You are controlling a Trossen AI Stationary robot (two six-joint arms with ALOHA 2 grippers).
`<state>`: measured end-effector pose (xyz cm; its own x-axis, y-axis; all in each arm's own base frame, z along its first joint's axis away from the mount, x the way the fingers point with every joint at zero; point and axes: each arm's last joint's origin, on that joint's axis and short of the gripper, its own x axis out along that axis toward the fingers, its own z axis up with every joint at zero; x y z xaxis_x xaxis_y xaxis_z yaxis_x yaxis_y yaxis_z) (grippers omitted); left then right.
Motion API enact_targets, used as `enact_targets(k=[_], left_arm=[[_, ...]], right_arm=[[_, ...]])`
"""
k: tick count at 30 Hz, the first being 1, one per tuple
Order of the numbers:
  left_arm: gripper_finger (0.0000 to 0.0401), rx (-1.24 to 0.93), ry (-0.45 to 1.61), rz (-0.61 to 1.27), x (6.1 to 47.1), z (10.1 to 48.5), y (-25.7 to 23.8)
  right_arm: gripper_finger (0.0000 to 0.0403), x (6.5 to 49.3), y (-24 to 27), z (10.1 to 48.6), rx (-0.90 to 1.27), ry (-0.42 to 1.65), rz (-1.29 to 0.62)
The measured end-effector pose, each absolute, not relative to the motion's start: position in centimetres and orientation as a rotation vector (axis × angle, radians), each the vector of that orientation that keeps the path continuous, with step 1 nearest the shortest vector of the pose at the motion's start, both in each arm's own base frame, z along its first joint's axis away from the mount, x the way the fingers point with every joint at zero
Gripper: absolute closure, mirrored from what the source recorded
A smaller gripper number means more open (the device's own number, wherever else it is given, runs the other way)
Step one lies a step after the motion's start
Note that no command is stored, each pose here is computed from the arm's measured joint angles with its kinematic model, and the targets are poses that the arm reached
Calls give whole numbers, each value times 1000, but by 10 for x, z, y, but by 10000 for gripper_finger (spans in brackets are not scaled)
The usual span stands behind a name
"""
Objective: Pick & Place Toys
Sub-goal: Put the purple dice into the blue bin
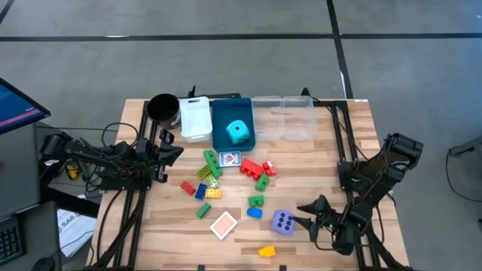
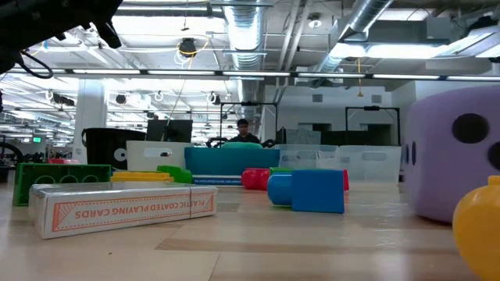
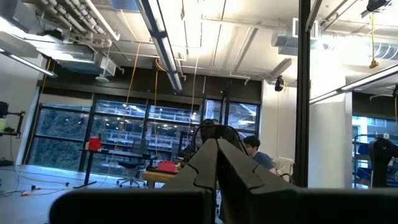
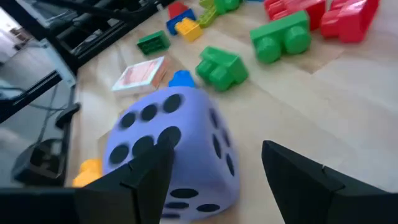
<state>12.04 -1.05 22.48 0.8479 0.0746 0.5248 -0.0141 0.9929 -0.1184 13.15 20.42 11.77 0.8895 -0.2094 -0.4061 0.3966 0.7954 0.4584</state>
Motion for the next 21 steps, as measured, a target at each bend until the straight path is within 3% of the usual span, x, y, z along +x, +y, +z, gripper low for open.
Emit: enact_targets(k=[21], left_arm=[[398, -121, -507, 74, 123, 221, -10]], right_arm=[[162, 128, 220, 122, 378, 420, -157]])
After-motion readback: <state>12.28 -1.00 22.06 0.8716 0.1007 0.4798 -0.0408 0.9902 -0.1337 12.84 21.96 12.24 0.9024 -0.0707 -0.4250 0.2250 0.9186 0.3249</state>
